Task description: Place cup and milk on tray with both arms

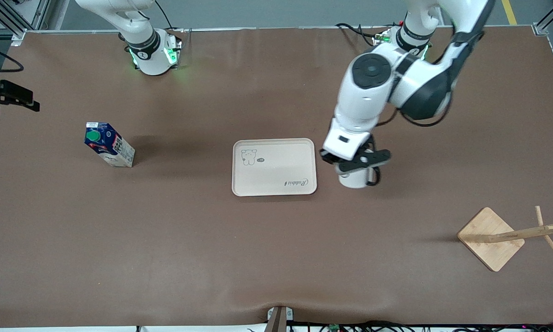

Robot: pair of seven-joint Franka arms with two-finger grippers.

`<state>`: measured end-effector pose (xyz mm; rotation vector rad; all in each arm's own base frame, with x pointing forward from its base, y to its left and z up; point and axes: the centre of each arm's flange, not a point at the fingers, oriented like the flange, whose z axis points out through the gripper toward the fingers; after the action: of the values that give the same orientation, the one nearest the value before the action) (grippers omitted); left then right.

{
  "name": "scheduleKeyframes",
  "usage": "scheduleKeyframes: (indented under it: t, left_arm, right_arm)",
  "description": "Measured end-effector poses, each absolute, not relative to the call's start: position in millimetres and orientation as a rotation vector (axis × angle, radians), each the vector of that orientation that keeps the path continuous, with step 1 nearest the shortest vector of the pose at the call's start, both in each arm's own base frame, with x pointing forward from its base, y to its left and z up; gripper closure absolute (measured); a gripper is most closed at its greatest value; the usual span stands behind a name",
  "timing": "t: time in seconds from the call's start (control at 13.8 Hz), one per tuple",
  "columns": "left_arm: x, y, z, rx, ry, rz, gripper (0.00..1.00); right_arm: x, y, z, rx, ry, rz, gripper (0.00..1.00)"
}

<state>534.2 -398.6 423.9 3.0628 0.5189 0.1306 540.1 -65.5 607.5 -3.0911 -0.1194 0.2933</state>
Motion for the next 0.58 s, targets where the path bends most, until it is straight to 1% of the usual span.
scheduleKeyframes:
  t: [0.14,0.29,0.43,0.58]
  left_arm:
    - [519,-447,404,3.022,0.622,0.068,0.90]
    - [511,-474,381,3.008,0.686,0.010,0.90]
    - [515,-477,357,2.999,0.772,-0.042,0.90]
    - [521,-479,331,2.977,0.885,-0.105,0.90]
  right_arm:
    - [549,-68,589,-3.089,-0.113,0.350,0.00]
    - [552,-77,571,-3.079,-0.085,0.430,0.00]
    - [552,-93,551,-3.056,-0.037,0.515,0.00]
    - [555,-108,523,-3.044,0.001,0.550,0.00]
